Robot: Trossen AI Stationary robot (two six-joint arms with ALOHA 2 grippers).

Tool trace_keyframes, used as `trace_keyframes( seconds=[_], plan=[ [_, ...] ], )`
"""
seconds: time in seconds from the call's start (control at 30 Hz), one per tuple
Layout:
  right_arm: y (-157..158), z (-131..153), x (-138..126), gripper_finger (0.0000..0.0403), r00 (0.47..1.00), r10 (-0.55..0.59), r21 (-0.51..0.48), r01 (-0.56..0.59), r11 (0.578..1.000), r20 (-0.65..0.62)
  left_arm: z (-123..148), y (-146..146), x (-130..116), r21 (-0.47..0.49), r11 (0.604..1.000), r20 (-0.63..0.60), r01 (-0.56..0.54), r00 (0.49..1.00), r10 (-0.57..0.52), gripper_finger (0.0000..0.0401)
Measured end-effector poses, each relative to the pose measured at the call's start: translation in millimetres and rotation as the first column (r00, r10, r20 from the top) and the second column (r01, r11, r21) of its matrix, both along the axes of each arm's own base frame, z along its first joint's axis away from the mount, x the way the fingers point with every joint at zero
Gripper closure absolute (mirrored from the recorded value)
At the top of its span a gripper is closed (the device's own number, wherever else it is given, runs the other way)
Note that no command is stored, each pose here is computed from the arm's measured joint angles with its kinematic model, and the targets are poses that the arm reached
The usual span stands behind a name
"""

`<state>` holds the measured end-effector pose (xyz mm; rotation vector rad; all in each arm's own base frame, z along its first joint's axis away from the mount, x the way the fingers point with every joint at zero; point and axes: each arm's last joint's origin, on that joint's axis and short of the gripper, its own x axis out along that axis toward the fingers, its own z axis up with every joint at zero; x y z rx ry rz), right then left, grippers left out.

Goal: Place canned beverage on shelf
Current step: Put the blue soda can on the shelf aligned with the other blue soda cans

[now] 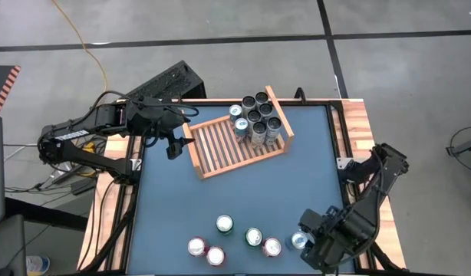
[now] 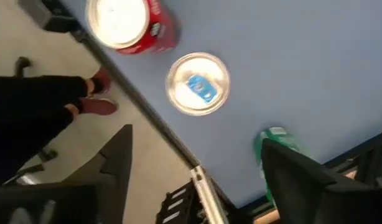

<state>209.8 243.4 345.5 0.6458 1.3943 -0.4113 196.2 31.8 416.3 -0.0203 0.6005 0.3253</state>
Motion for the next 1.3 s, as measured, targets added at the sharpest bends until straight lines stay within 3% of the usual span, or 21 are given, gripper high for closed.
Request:
trace_keyframes(
  seconds=[0.27, 0.5, 0.83, 1.3],
  plan=[
    [-10, -16, 16, 0.0087, 0.999, -0.049, -0.004, 0.049, 0.999, -0.013, 0, 0, 0, -0.001, 1.0, 0.001, 0.0, 1.0, 0.0, 0.0085],
    [-12, -46, 21, 0.0085, 0.997, -0.054, -0.027, 0.052, 0.998, -0.046, 0, 0, 0, -0.012, 1.0, 0.005, -0.008, 1.0, 0.008, 0.0085],
    [-9, -61, 27, 0.0085, 0.999, -0.051, 0.012, 0.051, 0.999, -0.01, 0, 0, 0, -0.02, 1.0, 0.008, -0.013, 1.0, 0.013, 0.0085],
    [-14, -78, 24, 0.0097, 0.996, -0.055, -0.012, 0.055, 0.998, -0.071, 0, 0, 0, -0.022, 1.0, 0.009, -0.015, 1.0, 0.015, 0.0085]
  ],
)
